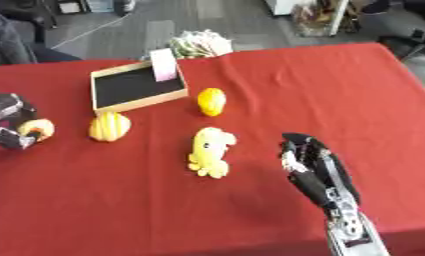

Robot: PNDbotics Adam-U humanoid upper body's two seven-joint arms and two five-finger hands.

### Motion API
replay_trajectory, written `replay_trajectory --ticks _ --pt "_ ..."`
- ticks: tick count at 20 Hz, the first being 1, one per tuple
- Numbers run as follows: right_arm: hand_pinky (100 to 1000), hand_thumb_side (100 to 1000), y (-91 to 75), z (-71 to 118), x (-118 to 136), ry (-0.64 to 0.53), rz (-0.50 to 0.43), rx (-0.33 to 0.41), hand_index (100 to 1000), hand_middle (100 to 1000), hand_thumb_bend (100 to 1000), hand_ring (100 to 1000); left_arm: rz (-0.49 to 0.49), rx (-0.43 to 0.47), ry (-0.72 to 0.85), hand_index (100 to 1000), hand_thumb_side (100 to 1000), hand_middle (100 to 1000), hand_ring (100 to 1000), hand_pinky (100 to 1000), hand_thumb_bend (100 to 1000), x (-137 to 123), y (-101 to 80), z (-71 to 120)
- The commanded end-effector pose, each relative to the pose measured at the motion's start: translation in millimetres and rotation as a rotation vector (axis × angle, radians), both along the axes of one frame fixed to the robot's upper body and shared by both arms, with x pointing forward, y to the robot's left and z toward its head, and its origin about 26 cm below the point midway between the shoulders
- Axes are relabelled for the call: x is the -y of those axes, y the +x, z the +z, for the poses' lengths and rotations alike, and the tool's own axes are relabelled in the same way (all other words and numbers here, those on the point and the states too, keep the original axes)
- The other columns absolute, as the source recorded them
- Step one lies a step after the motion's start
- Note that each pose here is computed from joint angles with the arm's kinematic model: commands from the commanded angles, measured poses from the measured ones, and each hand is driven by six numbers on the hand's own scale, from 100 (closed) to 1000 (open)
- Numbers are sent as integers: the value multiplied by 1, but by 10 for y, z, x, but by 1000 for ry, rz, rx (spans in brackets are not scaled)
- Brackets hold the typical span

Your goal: Pick up objects on the table and place them in the box.

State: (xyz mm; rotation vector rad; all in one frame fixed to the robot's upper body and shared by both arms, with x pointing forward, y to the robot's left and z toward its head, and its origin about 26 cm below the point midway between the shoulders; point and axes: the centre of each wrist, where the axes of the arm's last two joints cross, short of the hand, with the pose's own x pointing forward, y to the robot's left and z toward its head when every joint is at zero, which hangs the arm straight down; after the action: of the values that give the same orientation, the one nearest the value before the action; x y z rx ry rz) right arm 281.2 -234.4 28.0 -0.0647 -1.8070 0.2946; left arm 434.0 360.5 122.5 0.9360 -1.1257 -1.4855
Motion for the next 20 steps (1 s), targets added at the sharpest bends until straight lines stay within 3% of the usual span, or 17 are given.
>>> replay_trajectory --ticks 1,5,12,16,18,20 --pt "719 406 7 41 24 -10 3 13 750 620 100 621 -19 120 1 488 100 362 415 642 148 23 61 461" --pt "719 408 6 34 2 -7 15 10 750 620 100 621 -40 166 1 500 100 373 427 653 159 290 208 608" --pt "719 410 63 108 -93 6 57 34 749 620 100 621 -18 197 49 548 100 416 463 672 219 608 411 435" --pt "719 412 86 140 -108 6 65 44 749 620 100 621 64 287 69 567 100 432 475 681 264 640 447 362" --pt "719 412 89 141 -108 6 64 44 749 619 100 621 116 323 78 627 100 481 519 709 373 628 453 304" --pt "719 412 90 142 -107 6 64 44 749 620 100 621 152 329 88 744 100 597 617 758 501 614 456 238"
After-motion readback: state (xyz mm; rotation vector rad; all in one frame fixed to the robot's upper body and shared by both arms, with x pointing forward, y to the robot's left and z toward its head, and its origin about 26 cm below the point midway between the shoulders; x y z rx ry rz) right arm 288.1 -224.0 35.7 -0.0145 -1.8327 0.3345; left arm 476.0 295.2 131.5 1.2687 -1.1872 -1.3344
